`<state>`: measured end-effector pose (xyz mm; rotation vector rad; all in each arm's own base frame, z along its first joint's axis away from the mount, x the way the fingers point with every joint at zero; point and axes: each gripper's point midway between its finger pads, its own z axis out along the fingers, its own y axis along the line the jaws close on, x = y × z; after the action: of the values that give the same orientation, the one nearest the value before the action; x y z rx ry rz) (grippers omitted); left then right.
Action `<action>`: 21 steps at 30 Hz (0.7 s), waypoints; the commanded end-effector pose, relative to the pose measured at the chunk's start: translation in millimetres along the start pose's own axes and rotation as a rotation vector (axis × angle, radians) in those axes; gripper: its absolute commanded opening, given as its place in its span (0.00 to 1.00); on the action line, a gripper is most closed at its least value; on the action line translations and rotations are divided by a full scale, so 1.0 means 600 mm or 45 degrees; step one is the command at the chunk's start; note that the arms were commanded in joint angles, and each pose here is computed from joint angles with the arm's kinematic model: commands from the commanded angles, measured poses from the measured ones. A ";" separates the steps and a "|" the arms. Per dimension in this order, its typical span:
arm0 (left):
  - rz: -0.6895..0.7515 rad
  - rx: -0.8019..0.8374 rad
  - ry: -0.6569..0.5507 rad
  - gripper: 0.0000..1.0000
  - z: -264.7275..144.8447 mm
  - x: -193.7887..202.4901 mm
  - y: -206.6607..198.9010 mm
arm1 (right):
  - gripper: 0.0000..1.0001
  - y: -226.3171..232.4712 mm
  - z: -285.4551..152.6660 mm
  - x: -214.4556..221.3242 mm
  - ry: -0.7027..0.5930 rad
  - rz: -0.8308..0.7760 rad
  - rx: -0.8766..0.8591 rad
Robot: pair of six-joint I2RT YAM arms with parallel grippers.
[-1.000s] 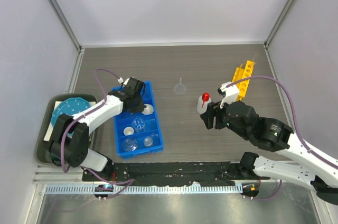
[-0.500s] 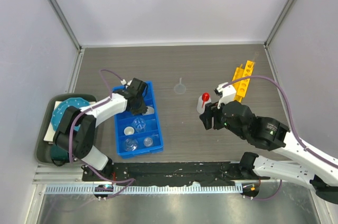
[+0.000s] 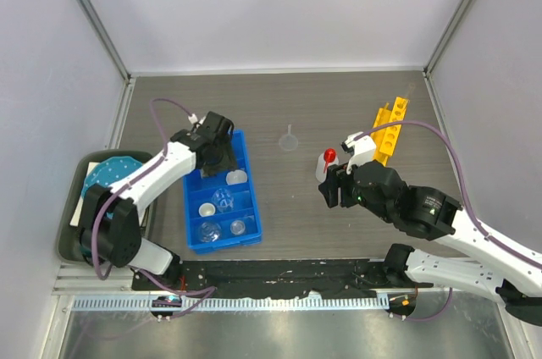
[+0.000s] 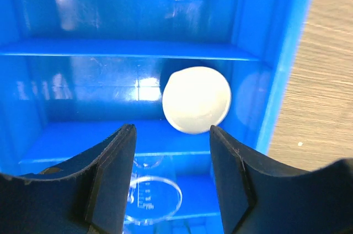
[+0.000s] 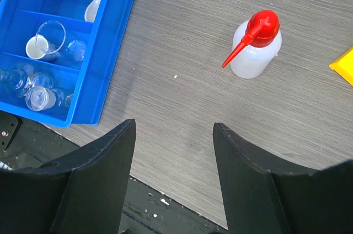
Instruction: Organize the chemistry lab equipment
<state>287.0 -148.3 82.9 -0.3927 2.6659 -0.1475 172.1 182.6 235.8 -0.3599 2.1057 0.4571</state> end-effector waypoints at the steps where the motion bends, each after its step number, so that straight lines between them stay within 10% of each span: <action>1: 0.036 -0.023 -0.118 0.60 -0.089 -0.043 0.015 | 0.63 0.010 -0.008 -0.028 -0.065 0.008 -0.031; 8: 0.051 0.090 -0.217 0.59 -0.161 -0.106 -0.044 | 0.63 0.014 -0.007 -0.032 -0.070 0.011 -0.038; 21: 0.218 0.110 -0.164 0.58 -0.081 -0.145 -0.217 | 0.63 -0.012 -0.023 -0.017 -0.061 0.002 0.010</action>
<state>361.8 -221.7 171.1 -0.2116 2.5666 -0.1730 169.9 174.5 234.7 -0.3696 2.1083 0.4302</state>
